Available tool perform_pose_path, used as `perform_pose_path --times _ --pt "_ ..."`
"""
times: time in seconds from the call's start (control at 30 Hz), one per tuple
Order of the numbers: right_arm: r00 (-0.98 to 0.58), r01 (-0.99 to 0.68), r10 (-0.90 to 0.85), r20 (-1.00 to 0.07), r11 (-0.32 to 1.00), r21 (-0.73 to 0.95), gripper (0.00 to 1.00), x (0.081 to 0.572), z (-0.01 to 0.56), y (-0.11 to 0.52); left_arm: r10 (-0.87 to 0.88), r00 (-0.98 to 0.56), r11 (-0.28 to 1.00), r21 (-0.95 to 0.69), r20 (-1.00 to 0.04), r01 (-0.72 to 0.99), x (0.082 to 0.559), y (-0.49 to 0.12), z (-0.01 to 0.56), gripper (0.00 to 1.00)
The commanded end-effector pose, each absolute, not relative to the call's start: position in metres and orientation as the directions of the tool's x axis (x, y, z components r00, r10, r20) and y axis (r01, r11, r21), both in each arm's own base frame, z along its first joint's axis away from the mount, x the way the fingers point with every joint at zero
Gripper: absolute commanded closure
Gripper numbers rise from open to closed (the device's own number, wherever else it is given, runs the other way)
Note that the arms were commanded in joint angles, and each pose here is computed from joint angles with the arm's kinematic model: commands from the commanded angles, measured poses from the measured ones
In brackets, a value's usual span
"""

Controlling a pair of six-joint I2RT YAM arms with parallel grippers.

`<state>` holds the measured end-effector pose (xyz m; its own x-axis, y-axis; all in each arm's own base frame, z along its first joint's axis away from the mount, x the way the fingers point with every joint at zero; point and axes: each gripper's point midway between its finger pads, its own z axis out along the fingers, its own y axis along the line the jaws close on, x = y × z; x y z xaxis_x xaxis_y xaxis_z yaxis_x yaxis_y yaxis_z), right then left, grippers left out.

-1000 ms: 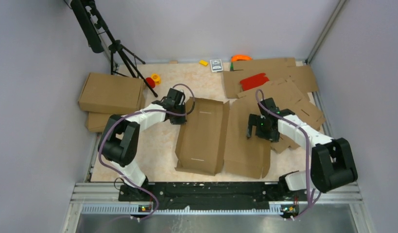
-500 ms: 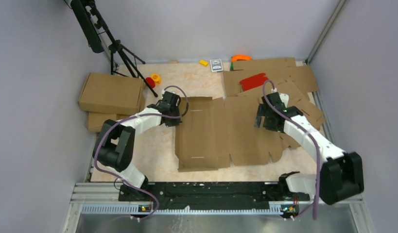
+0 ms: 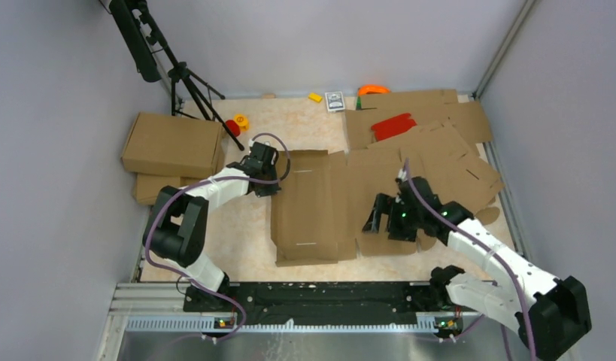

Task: Fold the paper box

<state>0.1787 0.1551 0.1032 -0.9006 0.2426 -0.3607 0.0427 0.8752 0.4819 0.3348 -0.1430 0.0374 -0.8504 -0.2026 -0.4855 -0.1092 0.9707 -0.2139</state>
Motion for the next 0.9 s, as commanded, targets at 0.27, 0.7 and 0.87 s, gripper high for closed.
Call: perform_pose_path --times 0.27,0.7,0.87 --pt "-0.925 0.136 0.334 -0.181 0.737 0.662 0.07 0.133 0.082 0.243 -0.234 -0.811 0.960 -0.259 -0.537 -0.105 0.345 -0.146 0.057 1.00" --pt "-0.916 0.101 0.347 -0.201 0.685 0.721 0.10 0.149 0.086 0.274 -0.227 -0.817 0.961 -0.260 -0.529 -0.098 0.345 -0.147 0.056 1.00" --pt "-0.899 0.065 0.365 -0.241 0.657 0.751 0.19 0.161 0.106 0.283 -0.225 -0.819 0.961 -0.259 -0.528 -0.097 0.345 -0.148 0.056 1.00"
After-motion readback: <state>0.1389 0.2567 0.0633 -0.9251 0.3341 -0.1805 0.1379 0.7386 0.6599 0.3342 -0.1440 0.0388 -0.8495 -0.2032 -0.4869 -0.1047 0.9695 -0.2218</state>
